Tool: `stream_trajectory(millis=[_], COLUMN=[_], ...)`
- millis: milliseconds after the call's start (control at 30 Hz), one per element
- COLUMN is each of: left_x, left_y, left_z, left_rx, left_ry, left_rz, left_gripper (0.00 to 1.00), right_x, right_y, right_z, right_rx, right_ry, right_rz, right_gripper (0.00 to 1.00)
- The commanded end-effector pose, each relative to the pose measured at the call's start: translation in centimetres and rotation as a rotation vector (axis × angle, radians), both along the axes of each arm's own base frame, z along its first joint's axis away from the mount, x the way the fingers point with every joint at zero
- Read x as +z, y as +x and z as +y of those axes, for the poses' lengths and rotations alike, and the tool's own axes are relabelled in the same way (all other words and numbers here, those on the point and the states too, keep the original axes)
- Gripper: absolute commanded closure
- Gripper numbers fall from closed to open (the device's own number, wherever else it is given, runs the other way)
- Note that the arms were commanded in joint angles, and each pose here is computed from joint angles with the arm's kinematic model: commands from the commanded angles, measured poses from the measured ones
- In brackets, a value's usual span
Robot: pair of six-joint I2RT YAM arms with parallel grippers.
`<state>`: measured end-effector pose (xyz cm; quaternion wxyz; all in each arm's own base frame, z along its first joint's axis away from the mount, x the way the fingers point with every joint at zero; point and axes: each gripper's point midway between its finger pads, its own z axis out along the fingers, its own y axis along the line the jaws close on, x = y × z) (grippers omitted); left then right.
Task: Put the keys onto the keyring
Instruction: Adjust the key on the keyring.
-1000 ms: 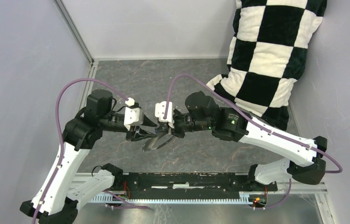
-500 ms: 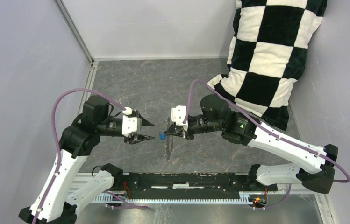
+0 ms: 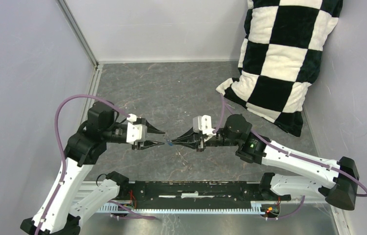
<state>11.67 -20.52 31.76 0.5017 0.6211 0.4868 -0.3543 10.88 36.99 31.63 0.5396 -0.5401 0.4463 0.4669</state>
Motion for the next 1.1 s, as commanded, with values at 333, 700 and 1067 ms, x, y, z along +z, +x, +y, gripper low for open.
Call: stream_trajectory(millis=[333, 700, 1067], left_x=[1.5, 2.8, 2.3], left_y=[-1.0, -0.3, -1.7], left_z=[0.0, -0.4, -0.5], left_rx=[-0.005, 0.017, -0.031], left_ry=[-0.043, -0.088, -0.092], left_rz=[0.018, 0.015, 0.098], left_gripper=[0.6, 0.53, 0.74], right_x=[7.5, 7.4, 8.0], right_y=[-1.3, -1.8, -1.6], right_z=[-1.5, -0.3, -0.4], right_rx=[0.039, 0.099, 0.088], right_ry=[0.43, 0.41, 0.431], right_rz=[-0.004, 0.03, 0.027], right_gripper=[1.0, 1.0, 1.0])
